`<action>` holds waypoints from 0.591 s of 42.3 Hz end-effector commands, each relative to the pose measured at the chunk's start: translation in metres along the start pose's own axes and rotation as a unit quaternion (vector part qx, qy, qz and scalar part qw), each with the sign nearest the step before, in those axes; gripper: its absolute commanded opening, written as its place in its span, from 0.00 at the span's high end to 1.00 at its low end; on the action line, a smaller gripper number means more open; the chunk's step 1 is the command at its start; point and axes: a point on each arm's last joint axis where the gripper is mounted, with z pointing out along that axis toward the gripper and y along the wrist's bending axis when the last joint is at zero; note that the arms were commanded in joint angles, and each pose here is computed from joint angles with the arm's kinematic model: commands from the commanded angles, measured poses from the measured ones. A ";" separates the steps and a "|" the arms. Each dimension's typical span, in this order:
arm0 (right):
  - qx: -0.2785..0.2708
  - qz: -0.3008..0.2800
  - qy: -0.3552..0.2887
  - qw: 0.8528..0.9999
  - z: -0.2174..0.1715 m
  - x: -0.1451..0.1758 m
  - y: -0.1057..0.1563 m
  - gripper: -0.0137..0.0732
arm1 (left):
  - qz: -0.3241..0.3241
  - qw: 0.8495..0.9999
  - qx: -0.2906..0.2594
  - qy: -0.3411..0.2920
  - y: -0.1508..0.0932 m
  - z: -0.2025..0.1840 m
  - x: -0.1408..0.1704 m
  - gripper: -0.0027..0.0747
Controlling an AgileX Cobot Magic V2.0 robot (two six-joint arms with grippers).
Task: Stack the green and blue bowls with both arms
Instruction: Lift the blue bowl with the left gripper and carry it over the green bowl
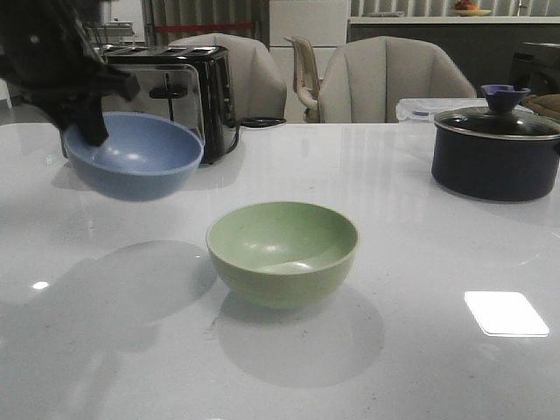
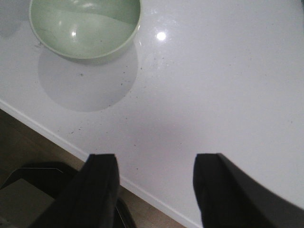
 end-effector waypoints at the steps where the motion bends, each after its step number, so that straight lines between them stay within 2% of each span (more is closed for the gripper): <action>1: 0.002 -0.005 -0.044 0.999 -0.007 -0.011 -0.001 0.30 | 0.008 0.996 0.022 -0.091 -0.016 -0.068 -0.017 0.84; 6: 0.002 -0.005 -0.044 0.999 -0.007 -0.011 -0.001 0.30 | 0.041 0.993 0.045 -0.104 -0.041 -0.097 -0.014 0.84; 12: 0.002 -0.005 -0.044 0.999 -0.007 -0.011 -0.001 0.30 | 0.089 0.987 0.082 -0.105 -0.084 -0.111 -0.007 0.84; 19: 0.002 -0.005 -0.044 0.999 -0.007 -0.011 -0.001 0.30 | 0.135 0.981 0.112 -0.084 -0.127 -0.099 0.002 0.84; 25: 0.002 -0.005 -0.044 0.999 -0.007 -0.011 -0.001 0.30 | 0.155 0.978 0.122 -0.061 -0.150 -0.073 0.007 0.84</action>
